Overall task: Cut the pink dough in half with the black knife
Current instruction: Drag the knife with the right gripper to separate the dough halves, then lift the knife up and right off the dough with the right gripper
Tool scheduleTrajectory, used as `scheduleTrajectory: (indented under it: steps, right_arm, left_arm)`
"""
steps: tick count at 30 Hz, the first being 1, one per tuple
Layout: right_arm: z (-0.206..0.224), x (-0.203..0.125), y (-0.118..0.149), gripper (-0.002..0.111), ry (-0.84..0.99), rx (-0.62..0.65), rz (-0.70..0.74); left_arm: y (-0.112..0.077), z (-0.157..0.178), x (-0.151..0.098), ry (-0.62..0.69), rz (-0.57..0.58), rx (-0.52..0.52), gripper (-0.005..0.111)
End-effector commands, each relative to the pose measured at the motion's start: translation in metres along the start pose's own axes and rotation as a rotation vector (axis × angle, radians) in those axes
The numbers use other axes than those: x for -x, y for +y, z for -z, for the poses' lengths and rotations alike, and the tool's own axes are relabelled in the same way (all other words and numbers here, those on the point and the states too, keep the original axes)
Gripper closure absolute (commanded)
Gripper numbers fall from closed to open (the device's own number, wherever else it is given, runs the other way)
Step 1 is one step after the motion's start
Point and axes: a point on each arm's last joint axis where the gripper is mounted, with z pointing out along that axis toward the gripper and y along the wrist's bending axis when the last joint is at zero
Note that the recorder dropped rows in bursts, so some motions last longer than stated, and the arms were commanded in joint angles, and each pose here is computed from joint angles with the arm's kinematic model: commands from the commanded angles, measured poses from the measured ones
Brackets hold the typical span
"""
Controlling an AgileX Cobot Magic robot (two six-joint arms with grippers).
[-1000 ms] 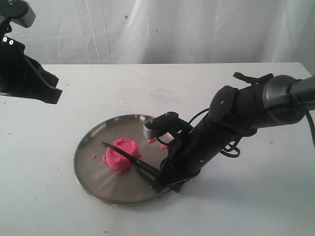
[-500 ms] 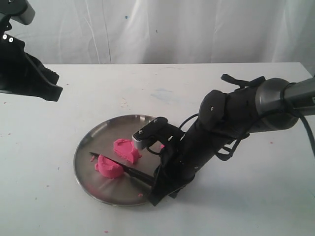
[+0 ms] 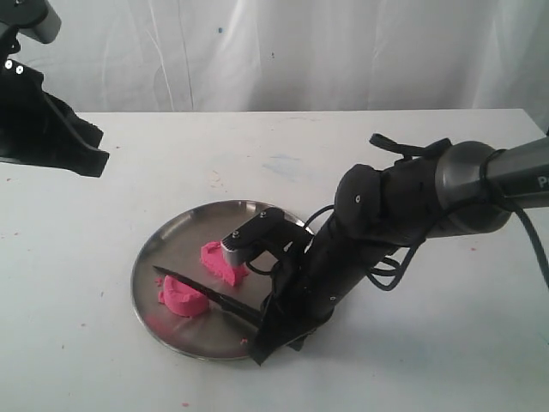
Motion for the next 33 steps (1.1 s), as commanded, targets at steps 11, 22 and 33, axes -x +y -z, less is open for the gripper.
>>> scheduleTrajectory:
  steps: [11,22,33]
  right_arm:
    - [-0.002,-0.010,-0.012,0.108,0.073,-0.124,-0.024]
    - [0.002,-0.012,-0.028,0.108,0.053,-0.162,-0.043]
    - [0.003,-0.012,-0.031,0.108,0.043,-0.173,-0.042]
  left_arm:
    - [-0.002,-0.014,-0.023,0.007,0.121,0.005,0.107]
    - [-0.001,-0.021,-0.029,-0.042,0.174,0.026,0.107]
    - [-0.001,-0.021,-0.029,-0.047,0.174,0.027,0.107]
